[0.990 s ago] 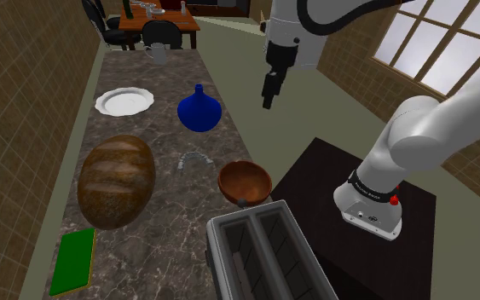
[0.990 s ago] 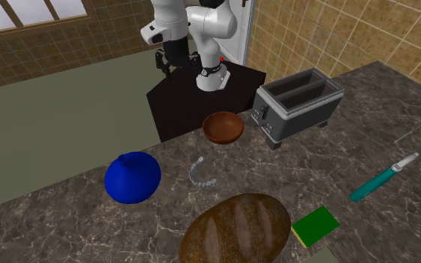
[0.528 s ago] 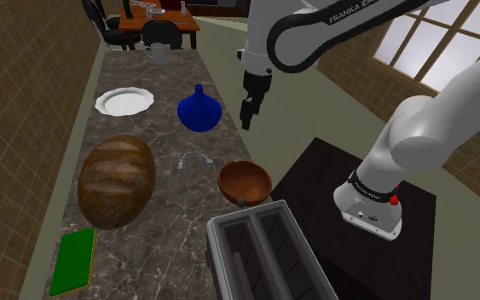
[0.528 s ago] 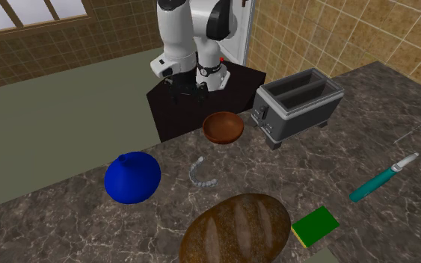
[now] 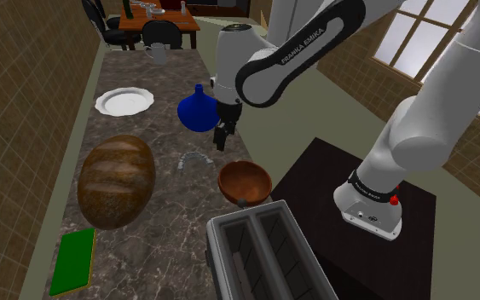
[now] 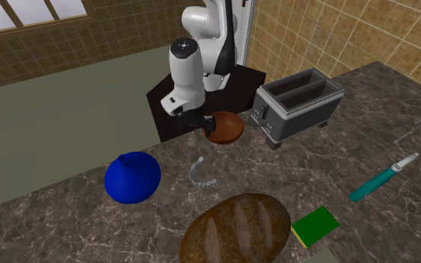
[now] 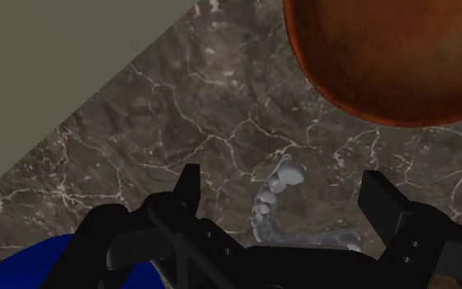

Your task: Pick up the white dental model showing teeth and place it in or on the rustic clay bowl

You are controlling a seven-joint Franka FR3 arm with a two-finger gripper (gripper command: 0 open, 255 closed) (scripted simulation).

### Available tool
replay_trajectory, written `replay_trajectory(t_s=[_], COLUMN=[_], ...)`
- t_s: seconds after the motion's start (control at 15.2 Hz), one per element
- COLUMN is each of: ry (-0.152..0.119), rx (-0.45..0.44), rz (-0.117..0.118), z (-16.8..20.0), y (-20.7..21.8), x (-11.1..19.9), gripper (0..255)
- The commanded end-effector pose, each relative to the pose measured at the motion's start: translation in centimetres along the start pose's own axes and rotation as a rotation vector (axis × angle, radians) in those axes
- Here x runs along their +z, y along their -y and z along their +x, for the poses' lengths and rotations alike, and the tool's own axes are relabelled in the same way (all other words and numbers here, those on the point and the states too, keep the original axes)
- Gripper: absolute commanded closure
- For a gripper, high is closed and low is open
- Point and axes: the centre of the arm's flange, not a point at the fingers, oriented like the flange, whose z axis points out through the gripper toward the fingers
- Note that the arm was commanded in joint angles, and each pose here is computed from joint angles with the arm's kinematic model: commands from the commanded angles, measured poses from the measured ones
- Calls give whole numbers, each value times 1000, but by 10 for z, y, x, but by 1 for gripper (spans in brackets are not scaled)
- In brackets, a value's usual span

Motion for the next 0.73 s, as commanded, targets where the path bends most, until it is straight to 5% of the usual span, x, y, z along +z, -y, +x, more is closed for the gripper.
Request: replay_trajectory(t_s=[0.0,0.66], ry=[-4,-7], rx=[-9,-22], rz=[2,3], z=[12,33], y=[11,26], x=[22,85], gripper=[0,0])
